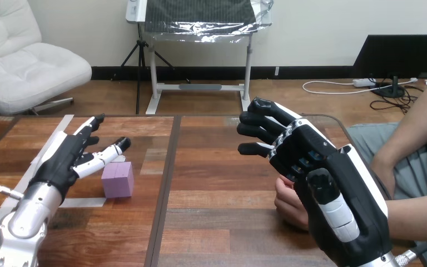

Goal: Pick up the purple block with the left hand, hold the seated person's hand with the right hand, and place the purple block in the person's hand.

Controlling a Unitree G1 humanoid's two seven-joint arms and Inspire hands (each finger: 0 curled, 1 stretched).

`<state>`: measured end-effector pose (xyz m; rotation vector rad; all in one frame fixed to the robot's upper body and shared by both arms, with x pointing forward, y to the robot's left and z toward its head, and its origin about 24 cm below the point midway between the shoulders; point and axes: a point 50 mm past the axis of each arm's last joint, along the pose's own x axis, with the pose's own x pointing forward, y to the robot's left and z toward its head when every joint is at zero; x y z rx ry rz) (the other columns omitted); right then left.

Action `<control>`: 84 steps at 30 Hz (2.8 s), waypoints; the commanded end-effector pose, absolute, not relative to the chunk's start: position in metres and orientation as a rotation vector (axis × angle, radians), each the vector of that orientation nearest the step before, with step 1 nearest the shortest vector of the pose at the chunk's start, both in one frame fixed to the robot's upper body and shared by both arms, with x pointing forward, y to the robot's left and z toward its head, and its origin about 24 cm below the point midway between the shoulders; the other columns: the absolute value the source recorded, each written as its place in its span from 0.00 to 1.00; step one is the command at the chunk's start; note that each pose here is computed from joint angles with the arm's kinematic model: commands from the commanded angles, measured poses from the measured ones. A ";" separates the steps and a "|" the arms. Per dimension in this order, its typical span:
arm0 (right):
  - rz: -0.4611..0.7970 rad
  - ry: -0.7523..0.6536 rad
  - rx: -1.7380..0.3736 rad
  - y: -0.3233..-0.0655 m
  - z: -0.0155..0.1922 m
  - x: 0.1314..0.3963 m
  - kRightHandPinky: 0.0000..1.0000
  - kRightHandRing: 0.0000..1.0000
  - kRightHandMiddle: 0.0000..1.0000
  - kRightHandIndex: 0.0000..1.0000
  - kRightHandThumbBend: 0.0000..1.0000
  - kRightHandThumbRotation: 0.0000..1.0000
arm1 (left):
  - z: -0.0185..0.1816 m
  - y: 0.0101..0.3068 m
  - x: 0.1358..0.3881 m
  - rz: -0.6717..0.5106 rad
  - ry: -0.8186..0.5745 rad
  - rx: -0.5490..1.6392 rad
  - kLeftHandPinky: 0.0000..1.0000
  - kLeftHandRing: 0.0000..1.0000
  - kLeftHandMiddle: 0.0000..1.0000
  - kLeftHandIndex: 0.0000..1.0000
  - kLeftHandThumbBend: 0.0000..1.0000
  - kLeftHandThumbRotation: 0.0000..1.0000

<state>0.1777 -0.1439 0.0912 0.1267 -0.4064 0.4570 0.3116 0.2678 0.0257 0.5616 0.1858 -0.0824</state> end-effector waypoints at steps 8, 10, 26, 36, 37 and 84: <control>0.445 -0.495 0.127 -0.145 0.106 0.185 0.76 0.83 0.83 0.84 0.90 0.77 | 0.057 0.263 0.338 -0.094 0.133 0.637 0.74 0.90 0.97 0.96 0.58 0.53; 0.445 -0.496 0.127 -0.145 0.106 0.185 0.75 0.83 0.83 0.84 0.90 0.77 | 0.056 0.263 0.338 -0.094 0.137 0.637 0.76 0.92 0.98 0.97 0.58 0.52; 0.449 -0.501 0.132 -0.145 0.107 0.184 0.76 0.83 0.83 0.84 0.91 0.77 | 0.050 0.259 0.342 -0.105 0.184 0.651 0.85 0.96 0.98 0.97 0.62 0.50; 0.449 -0.502 0.132 -0.145 0.107 0.184 0.76 0.83 0.83 0.84 0.92 0.77 | 0.048 0.257 0.343 -0.125 0.203 0.702 0.83 0.93 0.97 0.97 0.65 0.53; 0.450 -0.503 0.131 -0.146 0.107 0.184 0.76 0.83 0.83 0.84 0.92 0.77 | 0.048 0.256 0.343 -0.130 0.207 0.714 0.82 0.93 0.97 0.97 0.64 0.53; 0.459 -0.515 0.128 -0.144 0.111 0.184 0.76 0.83 0.83 0.84 0.93 0.76 | 0.044 0.251 0.348 -0.213 0.286 0.844 0.82 0.94 0.98 0.97 0.71 0.39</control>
